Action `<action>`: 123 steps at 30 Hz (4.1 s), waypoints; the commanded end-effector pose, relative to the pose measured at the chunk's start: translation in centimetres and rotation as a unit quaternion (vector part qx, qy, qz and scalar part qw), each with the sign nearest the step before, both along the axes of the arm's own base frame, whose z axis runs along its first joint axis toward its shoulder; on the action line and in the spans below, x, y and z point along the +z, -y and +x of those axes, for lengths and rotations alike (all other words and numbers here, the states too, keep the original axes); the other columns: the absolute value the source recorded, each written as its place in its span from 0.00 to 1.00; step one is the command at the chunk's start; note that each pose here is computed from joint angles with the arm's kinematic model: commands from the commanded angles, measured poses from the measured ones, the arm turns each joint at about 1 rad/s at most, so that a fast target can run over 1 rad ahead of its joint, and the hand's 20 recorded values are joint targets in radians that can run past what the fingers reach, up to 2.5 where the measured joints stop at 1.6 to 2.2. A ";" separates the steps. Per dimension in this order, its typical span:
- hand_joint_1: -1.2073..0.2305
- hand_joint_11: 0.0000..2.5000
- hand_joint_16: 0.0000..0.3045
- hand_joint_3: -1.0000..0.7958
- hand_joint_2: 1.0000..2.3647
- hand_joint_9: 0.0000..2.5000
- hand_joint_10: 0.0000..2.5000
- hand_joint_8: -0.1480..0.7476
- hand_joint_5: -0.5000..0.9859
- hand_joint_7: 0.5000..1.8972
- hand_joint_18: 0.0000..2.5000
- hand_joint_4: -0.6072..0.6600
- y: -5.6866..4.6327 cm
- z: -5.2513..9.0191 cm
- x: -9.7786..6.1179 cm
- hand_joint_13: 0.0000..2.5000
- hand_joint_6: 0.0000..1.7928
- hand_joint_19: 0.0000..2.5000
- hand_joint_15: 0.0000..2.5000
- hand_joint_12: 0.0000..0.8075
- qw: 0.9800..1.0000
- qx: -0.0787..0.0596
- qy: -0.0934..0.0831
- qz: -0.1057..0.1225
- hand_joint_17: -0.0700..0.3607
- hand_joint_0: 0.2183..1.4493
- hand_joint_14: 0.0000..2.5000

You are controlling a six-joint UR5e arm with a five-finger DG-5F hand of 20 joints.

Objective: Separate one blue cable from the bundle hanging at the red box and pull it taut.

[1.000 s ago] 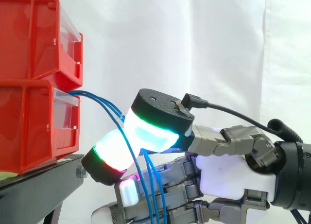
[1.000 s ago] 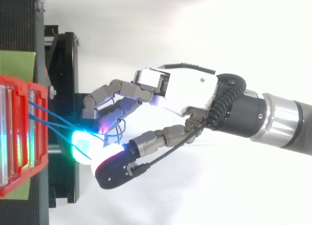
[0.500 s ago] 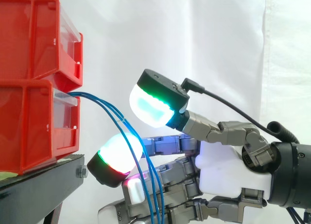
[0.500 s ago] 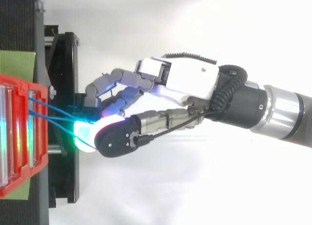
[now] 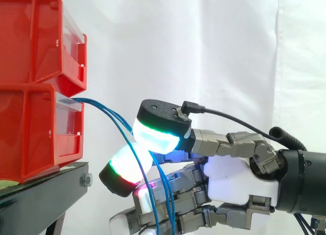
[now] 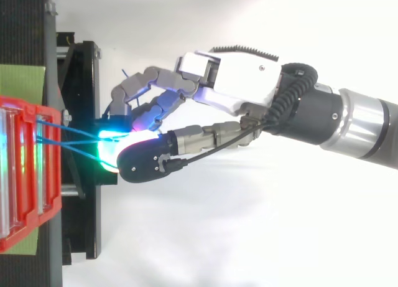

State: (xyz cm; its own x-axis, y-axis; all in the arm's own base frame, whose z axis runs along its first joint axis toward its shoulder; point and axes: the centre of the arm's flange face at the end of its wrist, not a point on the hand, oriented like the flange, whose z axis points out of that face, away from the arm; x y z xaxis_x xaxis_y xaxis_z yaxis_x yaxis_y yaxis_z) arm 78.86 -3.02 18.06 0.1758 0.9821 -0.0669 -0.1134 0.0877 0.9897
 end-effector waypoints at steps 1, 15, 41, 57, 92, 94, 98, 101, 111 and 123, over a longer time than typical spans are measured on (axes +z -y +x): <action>0.33 0.33 0.15 0.44 0.02 0.38 0.01 0.52 0.21 0.36 0.28 0.56 0.5 0.0 0.0 0.28 0.52 0.22 0.15 0.42 1.000 -0.002 0.000 -0.003 0.41 0.35 0.01; 0.54 0.33 0.16 0.28 0.00 0.41 0.01 0.53 0.22 0.34 0.29 0.60 1.2 0.0 0.1 0.29 0.51 0.23 0.16 0.42 1.000 -0.006 0.000 -0.013 0.41 0.27 0.01; 0.29 0.34 0.15 0.44 0.02 0.38 0.01 0.51 0.21 0.38 0.28 0.52 1.3 0.0 -0.1 0.28 0.53 0.23 0.16 0.42 1.000 -0.007 -0.002 -0.014 0.41 0.36 0.01; 0.30 0.34 0.15 0.28 0.00 0.39 0.01 0.50 0.22 0.38 0.28 0.58 0.9 -0.1 -0.1 0.28 0.51 0.23 0.16 0.41 1.000 -0.005 -0.005 -0.013 0.40 0.30 0.01; 0.25 0.34 0.15 0.28 0.00 0.36 0.01 0.47 0.19 0.32 0.27 0.56 1.2 -0.3 -0.3 0.27 0.52 0.21 0.15 0.41 1.000 -0.007 -0.013 -0.013 0.40 0.44 0.01; 0.26 0.35 0.15 0.28 0.00 0.38 0.01 0.48 0.21 0.35 0.28 0.56 1.5 -0.5 -0.4 0.28 0.51 0.22 0.16 0.40 1.000 -0.005 -0.021 -0.011 0.40 0.35 0.01; 0.37 0.33 0.17 0.28 0.00 0.40 0.01 0.51 0.22 0.34 0.29 0.58 1.4 -0.9 -0.7 0.29 0.51 0.23 0.16 0.44 0.999 0.009 -0.044 -0.009 0.43 0.22 0.01; 0.48 0.33 0.17 0.28 0.00 0.40 0.01 0.51 0.23 0.34 0.29 0.58 1.4 -1.1 -1.0 0.28 0.50 0.23 0.15 0.44 0.998 0.019 -0.057 -0.008 0.44 0.22 0.01; 0.60 0.33 0.15 0.28 0.00 0.39 0.01 0.48 0.22 0.36 0.28 0.57 1.9 -1.9 0.9 0.26 0.50 0.24 0.15 0.39 0.997 0.024 -0.074 -0.007 0.40 0.30 0.01; 0.45 0.35 0.15 0.28 0.00 0.39 0.01 0.50 0.20 0.34 0.28 0.59 2.4 -3.2 4.5 0.27 0.50 0.24 0.16 0.40 0.995 0.022 -0.095 -0.015 0.40 0.33 0.01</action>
State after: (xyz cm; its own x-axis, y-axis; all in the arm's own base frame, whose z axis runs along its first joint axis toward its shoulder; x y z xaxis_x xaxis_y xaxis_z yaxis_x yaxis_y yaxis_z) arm 75.92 -5.36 21.97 0.1136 0.9864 -0.1186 0.0634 0.1119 0.9917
